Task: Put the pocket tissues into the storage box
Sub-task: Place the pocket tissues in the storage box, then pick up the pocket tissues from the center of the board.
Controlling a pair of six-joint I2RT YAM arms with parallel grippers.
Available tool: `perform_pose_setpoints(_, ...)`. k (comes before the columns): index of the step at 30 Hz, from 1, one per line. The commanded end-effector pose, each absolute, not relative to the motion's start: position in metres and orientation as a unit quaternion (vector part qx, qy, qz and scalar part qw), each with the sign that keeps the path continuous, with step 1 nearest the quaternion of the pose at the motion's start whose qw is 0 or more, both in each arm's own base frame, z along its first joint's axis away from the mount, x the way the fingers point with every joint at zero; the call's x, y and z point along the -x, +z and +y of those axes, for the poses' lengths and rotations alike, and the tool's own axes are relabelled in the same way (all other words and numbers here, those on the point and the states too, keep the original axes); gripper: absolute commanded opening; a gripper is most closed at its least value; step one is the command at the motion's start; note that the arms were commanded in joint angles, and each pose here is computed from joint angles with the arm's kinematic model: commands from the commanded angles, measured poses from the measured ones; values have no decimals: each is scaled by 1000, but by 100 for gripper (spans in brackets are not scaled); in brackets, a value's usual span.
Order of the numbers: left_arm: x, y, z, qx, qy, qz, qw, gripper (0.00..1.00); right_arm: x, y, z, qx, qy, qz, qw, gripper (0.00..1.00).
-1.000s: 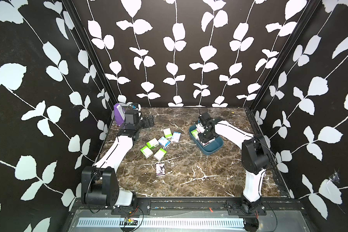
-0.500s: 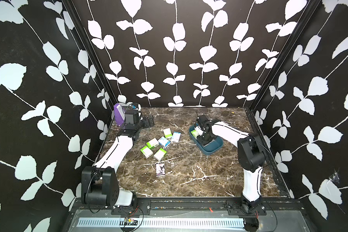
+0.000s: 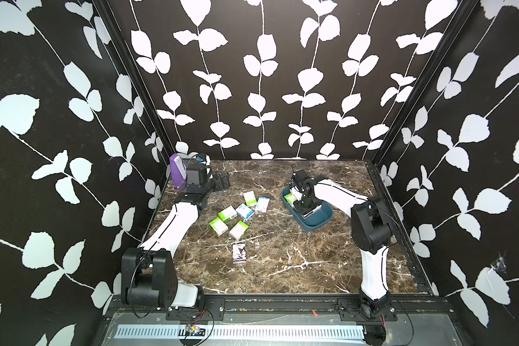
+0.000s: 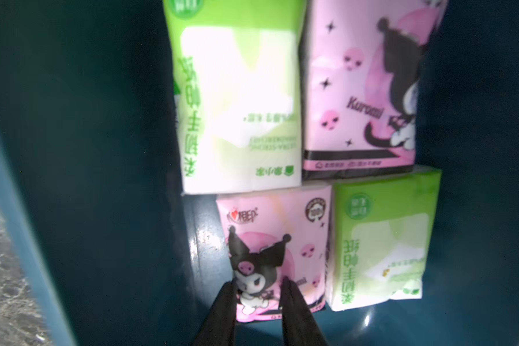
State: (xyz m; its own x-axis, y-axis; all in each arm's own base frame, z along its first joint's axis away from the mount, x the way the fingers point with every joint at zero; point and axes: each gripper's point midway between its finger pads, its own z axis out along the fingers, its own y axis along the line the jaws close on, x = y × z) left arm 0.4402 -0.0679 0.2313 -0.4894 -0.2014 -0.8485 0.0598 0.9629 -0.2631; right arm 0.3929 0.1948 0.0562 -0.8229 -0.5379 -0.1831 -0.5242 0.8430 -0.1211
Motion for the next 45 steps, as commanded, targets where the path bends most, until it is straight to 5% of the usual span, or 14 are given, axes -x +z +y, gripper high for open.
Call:
perform_pose_setpoints(1,-441,247,-66,41,-131,844,519,99,-402,77,202,280,-22,951,131,32)
perform_pose_setpoints(14,-437,247,-59,51,-114,845,521,99,-377,135,289,363,64,897,245,56)
perform_pose_setpoints(25,-435,249,-39,79,-107,846,517,99,-286,108,405,489,193,824,213,79)
perform_pose_setpoints(45,-429,238,-23,92,-91,851,509,99,-290,61,470,504,189,829,149,94)
